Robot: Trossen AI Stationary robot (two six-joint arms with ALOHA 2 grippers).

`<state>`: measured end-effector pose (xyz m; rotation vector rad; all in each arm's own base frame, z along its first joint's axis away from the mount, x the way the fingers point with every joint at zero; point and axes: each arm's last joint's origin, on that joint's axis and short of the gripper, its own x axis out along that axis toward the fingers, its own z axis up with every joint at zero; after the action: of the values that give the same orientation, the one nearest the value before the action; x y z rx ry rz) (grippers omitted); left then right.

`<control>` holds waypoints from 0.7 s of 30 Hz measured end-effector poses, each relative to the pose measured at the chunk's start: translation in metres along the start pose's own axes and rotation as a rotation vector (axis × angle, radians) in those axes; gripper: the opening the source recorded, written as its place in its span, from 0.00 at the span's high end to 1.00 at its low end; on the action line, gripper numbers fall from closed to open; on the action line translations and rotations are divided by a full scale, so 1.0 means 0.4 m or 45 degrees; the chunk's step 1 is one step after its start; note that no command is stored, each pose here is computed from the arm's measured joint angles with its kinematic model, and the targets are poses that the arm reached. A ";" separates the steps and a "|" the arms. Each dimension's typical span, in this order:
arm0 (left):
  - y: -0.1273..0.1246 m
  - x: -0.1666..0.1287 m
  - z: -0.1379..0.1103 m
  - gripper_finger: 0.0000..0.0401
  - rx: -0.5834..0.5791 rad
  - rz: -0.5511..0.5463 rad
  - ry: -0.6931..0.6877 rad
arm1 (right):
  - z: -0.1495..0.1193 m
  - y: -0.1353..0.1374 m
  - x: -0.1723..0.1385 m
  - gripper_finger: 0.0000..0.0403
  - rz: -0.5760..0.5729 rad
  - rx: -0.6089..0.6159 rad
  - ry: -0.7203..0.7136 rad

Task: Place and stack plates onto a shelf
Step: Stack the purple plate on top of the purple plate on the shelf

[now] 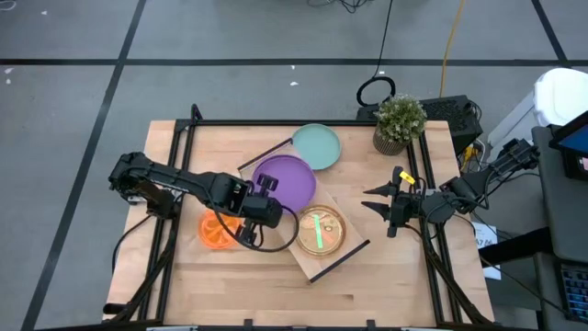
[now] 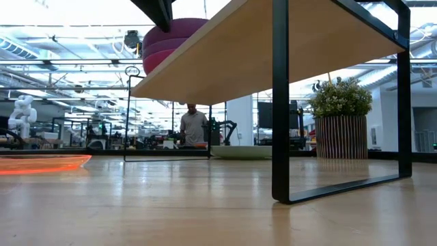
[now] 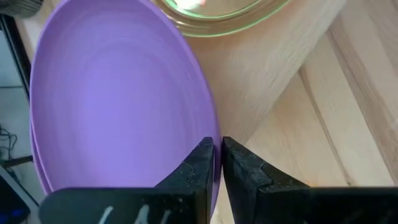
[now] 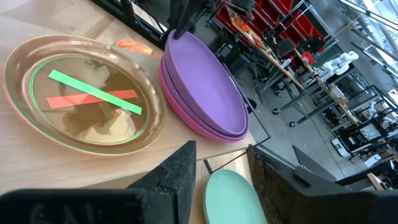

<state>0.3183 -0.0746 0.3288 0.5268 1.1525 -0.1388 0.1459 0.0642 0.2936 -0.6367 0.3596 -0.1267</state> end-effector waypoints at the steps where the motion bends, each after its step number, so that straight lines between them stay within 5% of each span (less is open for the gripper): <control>1: 0.000 0.000 0.000 0.90 -0.003 0.000 0.002 | 0.000 0.000 0.000 0.68 0.000 0.000 0.000; 21: -0.007 -0.034 -0.001 0.88 -0.333 0.034 -0.077 | -0.028 0.002 0.032 0.68 -0.054 0.053 0.086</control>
<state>0.3114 -0.0789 0.3399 0.3041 1.0847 0.0193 0.1538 0.0557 0.2812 -0.6002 0.4076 -0.1960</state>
